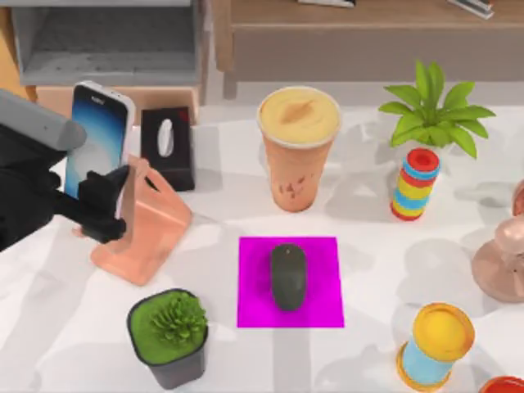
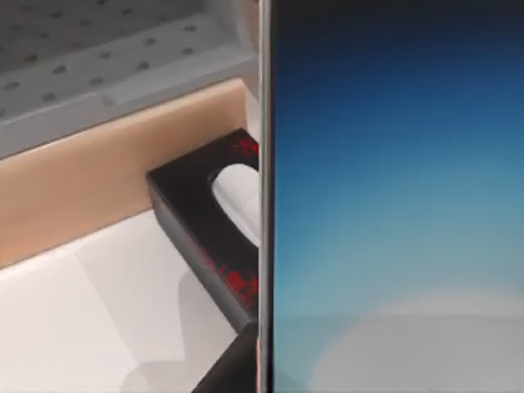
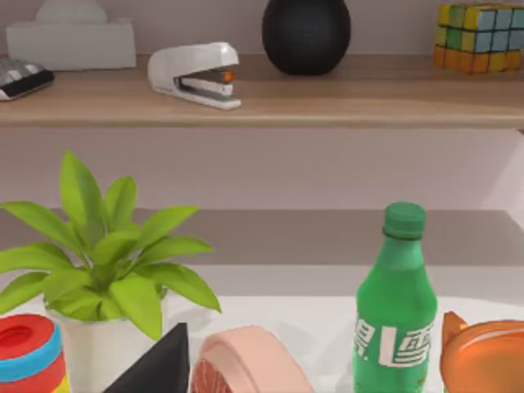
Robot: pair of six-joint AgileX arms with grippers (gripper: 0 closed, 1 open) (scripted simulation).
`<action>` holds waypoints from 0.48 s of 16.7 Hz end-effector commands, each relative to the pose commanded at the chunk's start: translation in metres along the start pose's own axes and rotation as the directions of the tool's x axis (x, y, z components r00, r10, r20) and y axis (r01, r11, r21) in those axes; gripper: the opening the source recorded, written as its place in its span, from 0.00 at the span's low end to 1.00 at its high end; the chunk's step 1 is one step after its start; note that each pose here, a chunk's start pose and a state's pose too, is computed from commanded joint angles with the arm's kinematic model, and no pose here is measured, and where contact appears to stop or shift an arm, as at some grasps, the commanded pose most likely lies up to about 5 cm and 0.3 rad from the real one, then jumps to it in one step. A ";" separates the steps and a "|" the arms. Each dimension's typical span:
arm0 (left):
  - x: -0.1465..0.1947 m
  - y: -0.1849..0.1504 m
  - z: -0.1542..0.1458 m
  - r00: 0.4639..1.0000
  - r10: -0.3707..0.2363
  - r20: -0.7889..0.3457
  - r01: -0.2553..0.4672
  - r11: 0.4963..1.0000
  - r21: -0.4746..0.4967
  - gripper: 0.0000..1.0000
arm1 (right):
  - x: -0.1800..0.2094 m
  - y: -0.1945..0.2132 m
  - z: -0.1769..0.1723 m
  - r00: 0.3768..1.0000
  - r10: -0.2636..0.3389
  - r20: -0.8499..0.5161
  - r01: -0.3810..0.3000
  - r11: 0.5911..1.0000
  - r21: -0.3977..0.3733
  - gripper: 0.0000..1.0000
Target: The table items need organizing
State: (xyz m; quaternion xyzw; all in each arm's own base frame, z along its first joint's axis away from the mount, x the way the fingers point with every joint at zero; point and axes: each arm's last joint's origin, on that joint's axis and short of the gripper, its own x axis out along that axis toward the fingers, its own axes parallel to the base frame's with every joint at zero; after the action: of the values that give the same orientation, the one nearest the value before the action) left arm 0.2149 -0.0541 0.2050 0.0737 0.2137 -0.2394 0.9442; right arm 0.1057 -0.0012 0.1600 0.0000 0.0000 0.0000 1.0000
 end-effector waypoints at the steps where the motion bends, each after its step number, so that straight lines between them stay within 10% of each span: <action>1: 0.005 0.000 -0.001 1.000 0.002 -0.002 -0.002 1.000 -0.009 0.00 | 0.000 0.000 0.000 1.000 0.000 0.000 0.000 1.000 0.000 1.00; 8: 0.014 0.001 -0.002 1.000 0.006 -0.007 -0.006 1.000 -0.031 0.00 | 0.000 0.000 0.000 1.000 0.000 0.000 0.000 1.000 0.000 1.00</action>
State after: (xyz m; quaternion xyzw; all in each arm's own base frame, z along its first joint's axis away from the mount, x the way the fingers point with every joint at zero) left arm 0.2258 -0.0591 0.1967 0.0606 0.2203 -0.2332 0.9452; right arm 0.1057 -0.0012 0.1600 0.0000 0.0000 0.0000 1.0000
